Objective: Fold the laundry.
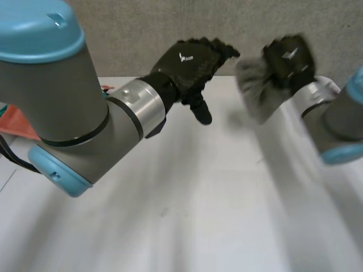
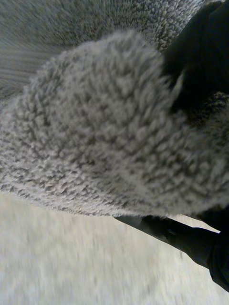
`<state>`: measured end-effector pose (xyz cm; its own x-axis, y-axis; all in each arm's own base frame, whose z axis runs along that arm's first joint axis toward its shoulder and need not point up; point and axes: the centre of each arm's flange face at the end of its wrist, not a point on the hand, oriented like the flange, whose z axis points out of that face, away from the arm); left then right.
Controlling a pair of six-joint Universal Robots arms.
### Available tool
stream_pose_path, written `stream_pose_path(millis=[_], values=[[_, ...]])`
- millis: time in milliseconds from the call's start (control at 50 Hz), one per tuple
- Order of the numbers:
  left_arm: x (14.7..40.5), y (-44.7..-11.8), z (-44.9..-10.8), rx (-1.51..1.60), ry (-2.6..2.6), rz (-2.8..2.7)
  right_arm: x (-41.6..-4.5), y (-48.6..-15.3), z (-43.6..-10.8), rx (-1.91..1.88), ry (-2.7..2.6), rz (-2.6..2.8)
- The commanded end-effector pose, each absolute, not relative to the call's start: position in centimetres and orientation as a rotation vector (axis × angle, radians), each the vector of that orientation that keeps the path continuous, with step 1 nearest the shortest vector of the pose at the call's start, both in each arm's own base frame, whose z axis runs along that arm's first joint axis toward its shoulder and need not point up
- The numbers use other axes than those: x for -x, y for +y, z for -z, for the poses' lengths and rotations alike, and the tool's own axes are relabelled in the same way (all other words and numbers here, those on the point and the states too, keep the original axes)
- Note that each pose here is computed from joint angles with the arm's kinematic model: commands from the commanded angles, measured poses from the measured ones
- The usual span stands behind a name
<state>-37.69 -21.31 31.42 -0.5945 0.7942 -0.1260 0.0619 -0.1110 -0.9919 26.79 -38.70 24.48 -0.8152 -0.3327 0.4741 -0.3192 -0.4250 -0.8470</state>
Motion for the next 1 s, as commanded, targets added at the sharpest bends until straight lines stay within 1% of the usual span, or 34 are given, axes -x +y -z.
stream_pose_path(millis=[20,60,80,140,160,220,240,280,300,360,380,460,480,520,580,600,660,680,740,760,820,880,1000], values=[[37.7,-21.2,-32.9,0.867,-1.567,-1.770,-19.3,-46.7,-28.7,0.714,1.571,2.631],[37.7,-21.1,-32.9,0.867,-1.567,-1.765,-16.9,-48.4,-29.0,0.661,1.571,2.671],[37.8,-21.0,-32.9,0.869,-1.567,-1.761,-14.3,-50.0,-28.3,0.607,1.601,2.687],[38.0,-20.6,-32.7,0.878,-1.565,-1.749,-10.6,-52.1,-26.4,0.567,1.657,2.714],[38.0,-20.5,-32.6,0.879,-1.566,-1.746,-8.8,-53.1,-24.9,0.563,1.685,2.716],[38.2,-20.0,-32.4,0.888,-1.566,-1.733,-6.8,-54.3,-21.8,0.584,1.727,2.684],[38.2,-19.9,-32.3,0.891,-1.567,-1.728,-5.4,-54.8,-20.0,0.601,1.746,2.665],[38.3,-19.7,-32.0,0.897,-1.572,-1.717,-3.5,-55.2,-18.4,0.619,1.768,2.653],[38.3,-19.7,-31.8,0.898,-1.577,-1.713,-1.8,-55.3,-16.3,0.640,1.799,2.620],[38.3,-19.7,-31.5,0.903,-1.584,-1.706,-0.6,-55.2,-13.2,0.669,1.835,2.557],[38.3,-19.6,-31.4,0.903,-1.585,-1.702,-0.2,-55.0,-11.5,0.682,1.858,2.507],[38.4,-19.5,-31.4,0.904,-1.585,-1.698,-0.1,-54.2,-8.5,0.694,1.911,2.401],[38.5,-19.4,-31.3,0.909,-1.585,-1.694,-0.2,-54.0,-8.2,0.698,1.914,2.392],[38.5,-19.3,-31.3,0.908,-1.583,-1.694,-0.1,-53.5,-8.1,0.701,1.925,2.377],[38.6,-19.0,-31.3,0.914,-1.579,-1.688,0.8,-53.2,-9.4,0.698,1.928,2.397],[38.6,-19.0,-31.3,0.915,-1.578,-1.687,1.5,-53.0,-10.3,0.694,1.929,2.421],[38.8,-18.5,-31.4,0.921,-1.571,-1.681,2.5,-52.6,-11.7,0.686,1.934,2.447],[38.9,-18.4,-31.4,0.923,-1.569,-1.678,2.8,-52.3,-12.7,0.677,1.937,2.459],[38.9,-18.1,-31.4,0.926,-1.565,-1.673,3.1,-51.7,-14.5,0.667,1.940,2.481],[38.9,-18.1,-31.4,0.925,-1.563,-1.674,3.3,-51.2,-15.6,0.662,1.942,2.493],[39.0,-17.8,-31.6,0.929,-1.555,-1.672,3.6,-50.6,-16.8,0.643,1.958,2.494],[39.0,-17.6,-31.6,0.931,-1.551,-1.671,4.8,-49.7,-17.6,0.589,2.029,2.458],[39.1,-16.8,-32.2,0.937,-1.523,-1.668,9.7,-47.8,-18.4,0.446,2.290,2.351]])
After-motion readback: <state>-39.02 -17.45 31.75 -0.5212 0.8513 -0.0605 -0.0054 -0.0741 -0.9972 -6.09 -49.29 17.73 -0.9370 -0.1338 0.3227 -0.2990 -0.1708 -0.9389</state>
